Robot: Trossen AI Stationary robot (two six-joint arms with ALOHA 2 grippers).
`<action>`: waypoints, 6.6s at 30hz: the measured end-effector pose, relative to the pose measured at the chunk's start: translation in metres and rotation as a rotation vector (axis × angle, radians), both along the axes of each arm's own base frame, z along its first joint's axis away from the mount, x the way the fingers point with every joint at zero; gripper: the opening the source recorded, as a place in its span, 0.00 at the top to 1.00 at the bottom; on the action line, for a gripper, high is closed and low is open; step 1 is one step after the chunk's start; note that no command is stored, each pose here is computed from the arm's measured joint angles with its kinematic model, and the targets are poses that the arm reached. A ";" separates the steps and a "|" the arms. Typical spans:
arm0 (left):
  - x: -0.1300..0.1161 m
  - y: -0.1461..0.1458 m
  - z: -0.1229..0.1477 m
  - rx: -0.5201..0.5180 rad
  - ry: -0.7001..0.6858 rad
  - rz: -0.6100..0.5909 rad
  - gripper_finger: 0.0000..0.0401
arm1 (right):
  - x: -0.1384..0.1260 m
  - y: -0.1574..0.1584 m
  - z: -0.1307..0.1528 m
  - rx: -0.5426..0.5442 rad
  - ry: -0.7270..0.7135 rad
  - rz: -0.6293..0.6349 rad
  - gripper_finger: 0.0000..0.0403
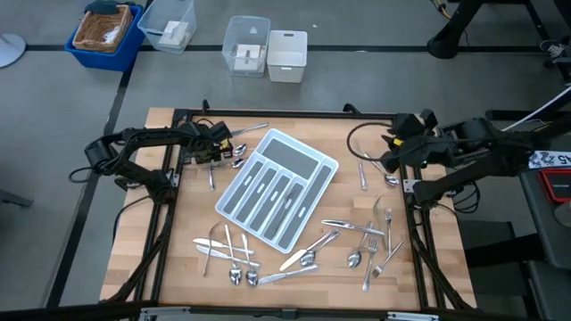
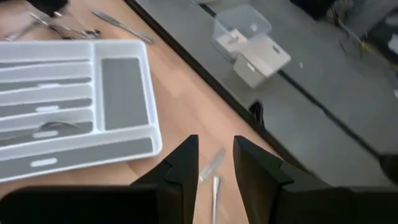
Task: Sort silverware
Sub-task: Put the silver fork into the white cutlery tray
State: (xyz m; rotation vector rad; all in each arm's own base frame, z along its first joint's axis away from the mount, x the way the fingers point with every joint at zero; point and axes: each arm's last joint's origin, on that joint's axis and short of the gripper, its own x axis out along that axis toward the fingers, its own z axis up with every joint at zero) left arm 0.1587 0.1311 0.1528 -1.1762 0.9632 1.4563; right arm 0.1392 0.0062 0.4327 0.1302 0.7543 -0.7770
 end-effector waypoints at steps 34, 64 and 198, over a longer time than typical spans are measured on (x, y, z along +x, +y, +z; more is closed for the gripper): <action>-0.013 -0.010 -0.020 -0.013 0.051 -0.013 0.97 | 0.005 0.002 -0.095 0.122 -0.113 -0.105 0.74; -0.008 -0.026 0.061 0.171 -0.580 -0.265 0.98 | 0.005 0.002 -0.096 0.144 -0.106 -0.093 0.74; 0.025 -0.246 -0.014 -0.318 0.000 -0.479 0.66 | 0.005 0.005 -0.097 0.191 -0.032 0.002 0.74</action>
